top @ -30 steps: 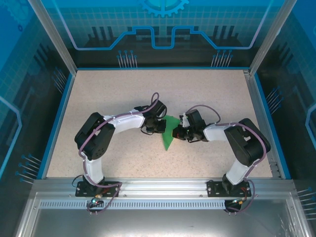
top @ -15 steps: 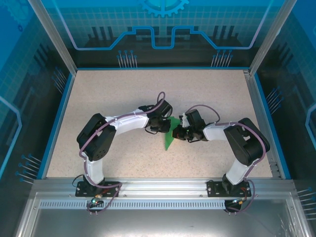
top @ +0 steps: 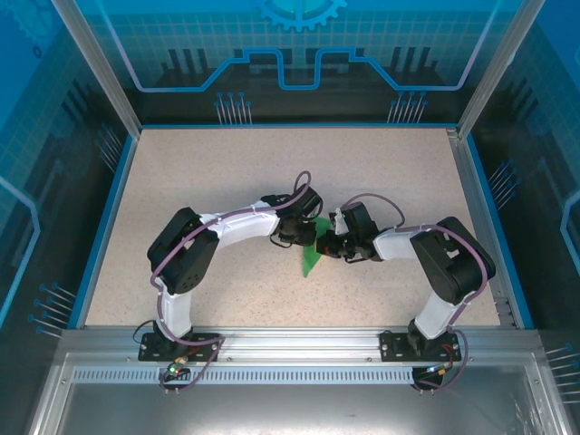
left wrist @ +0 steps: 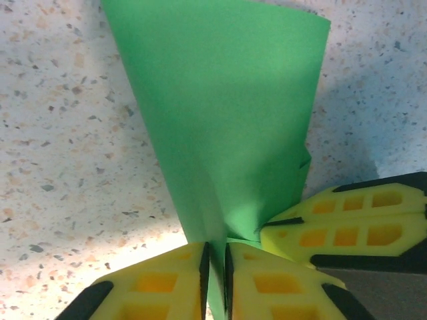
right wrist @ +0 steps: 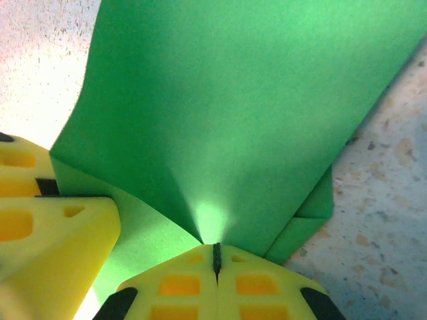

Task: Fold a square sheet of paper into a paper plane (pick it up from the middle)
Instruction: Fold the wing for the fifth time at the center of the table.

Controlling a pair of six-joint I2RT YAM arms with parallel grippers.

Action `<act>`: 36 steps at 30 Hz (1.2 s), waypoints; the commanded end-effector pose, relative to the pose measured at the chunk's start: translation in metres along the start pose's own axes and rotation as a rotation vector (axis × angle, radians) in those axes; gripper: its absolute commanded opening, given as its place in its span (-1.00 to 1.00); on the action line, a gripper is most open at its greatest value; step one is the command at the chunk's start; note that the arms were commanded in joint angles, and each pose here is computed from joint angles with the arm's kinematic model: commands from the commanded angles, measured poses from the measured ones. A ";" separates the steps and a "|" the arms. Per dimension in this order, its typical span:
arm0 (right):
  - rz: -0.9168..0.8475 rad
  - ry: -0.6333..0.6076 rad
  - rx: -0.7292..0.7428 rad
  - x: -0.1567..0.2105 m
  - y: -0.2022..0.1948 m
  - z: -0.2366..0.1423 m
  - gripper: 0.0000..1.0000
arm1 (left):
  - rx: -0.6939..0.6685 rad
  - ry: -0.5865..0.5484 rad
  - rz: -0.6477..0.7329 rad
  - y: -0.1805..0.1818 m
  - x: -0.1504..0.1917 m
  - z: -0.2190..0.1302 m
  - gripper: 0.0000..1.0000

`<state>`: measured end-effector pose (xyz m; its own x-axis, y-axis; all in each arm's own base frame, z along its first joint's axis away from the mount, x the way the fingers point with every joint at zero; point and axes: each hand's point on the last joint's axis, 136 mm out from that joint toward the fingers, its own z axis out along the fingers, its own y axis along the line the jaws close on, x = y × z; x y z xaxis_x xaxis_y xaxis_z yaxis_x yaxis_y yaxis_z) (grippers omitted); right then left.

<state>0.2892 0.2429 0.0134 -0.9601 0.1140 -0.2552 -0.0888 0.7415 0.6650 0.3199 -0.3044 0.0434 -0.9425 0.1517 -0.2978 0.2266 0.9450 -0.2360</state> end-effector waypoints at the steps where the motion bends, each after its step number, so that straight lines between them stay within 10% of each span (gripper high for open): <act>1: 0.032 0.033 0.028 0.009 -0.013 0.000 -1.00 | -0.025 0.004 -0.015 0.005 -0.003 -0.002 -0.49; 22: 0.040 0.037 0.029 0.012 -0.017 0.000 -1.00 | 0.277 0.009 -0.178 -0.007 0.022 -0.020 -0.19; 36: 0.040 0.032 0.024 0.010 -0.015 -0.002 -1.00 | 0.208 0.023 -0.176 0.009 0.035 -0.013 -0.75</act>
<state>0.2894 0.2420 0.0135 -0.9598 0.1164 -0.2553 -0.0890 0.7366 0.6704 0.2868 -0.2918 0.0447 -0.9752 -0.0036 -0.2211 0.1063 0.8690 -0.4833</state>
